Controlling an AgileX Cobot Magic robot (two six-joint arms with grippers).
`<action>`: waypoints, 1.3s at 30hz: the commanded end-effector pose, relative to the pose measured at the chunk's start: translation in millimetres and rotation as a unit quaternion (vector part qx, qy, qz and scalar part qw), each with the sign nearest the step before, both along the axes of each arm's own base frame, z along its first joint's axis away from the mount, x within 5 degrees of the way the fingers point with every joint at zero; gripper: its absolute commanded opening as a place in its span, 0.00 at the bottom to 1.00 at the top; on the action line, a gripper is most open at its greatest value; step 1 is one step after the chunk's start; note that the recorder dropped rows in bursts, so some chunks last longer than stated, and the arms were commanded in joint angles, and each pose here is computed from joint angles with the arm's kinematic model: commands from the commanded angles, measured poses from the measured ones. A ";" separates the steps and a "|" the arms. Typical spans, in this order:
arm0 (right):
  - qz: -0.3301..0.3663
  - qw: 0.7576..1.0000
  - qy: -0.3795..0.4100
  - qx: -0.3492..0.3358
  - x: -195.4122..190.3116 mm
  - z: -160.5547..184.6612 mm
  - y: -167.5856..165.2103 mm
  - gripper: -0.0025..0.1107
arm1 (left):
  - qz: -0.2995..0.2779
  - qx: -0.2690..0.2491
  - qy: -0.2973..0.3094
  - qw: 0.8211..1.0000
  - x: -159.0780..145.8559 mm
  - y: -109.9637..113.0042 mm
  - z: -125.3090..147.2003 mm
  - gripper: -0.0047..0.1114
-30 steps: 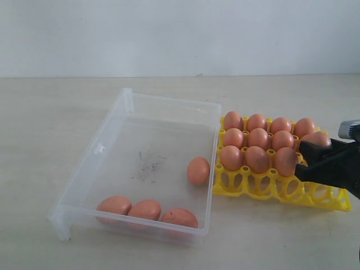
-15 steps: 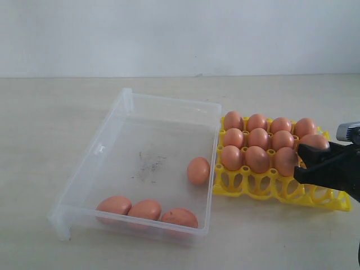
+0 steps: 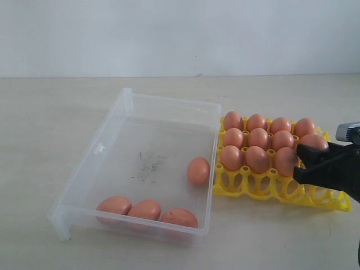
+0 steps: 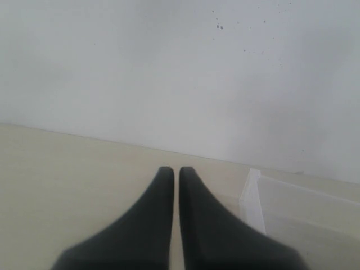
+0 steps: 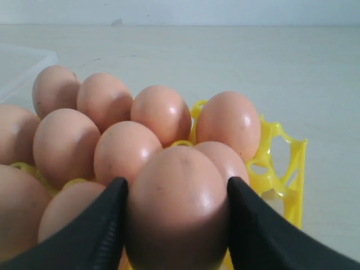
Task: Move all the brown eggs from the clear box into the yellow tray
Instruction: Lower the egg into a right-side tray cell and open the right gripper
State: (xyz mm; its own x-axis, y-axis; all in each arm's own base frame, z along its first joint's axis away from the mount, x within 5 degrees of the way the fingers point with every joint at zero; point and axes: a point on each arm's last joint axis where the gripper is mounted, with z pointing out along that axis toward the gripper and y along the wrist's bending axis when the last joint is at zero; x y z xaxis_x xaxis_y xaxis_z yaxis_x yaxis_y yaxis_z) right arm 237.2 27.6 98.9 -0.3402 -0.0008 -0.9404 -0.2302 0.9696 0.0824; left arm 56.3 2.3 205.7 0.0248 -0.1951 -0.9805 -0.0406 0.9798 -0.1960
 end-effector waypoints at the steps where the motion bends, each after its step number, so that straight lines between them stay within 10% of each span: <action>1: 0.000 1.000 -0.008 0.003 0.9 1.8 -0.6 0.25 | -0.002 -0.001 -0.001 1.000 0.1 -0.2 1.3 0.07; 7: 0.000 1.000 -0.008 0.004 0.9 1.8 -0.6 0.39 | -0.002 -0.001 -0.001 1.000 0.1 -0.2 1.3 0.07; 39: 0.035 0.998 0.045 0.006 -4.4 -6.2 5.2 0.40 | -0.002 -0.001 -0.001 1.000 0.1 -0.2 1.3 0.07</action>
State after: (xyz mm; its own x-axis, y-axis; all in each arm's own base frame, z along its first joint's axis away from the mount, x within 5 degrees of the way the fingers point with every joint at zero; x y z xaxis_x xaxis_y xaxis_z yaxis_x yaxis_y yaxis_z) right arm 234.5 30.9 94.3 -0.3948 -0.0098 -0.9187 -0.2687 0.9575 0.1052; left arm 56.3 2.3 205.7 0.0248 -0.1951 -0.9805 -0.0406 0.9798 -0.1960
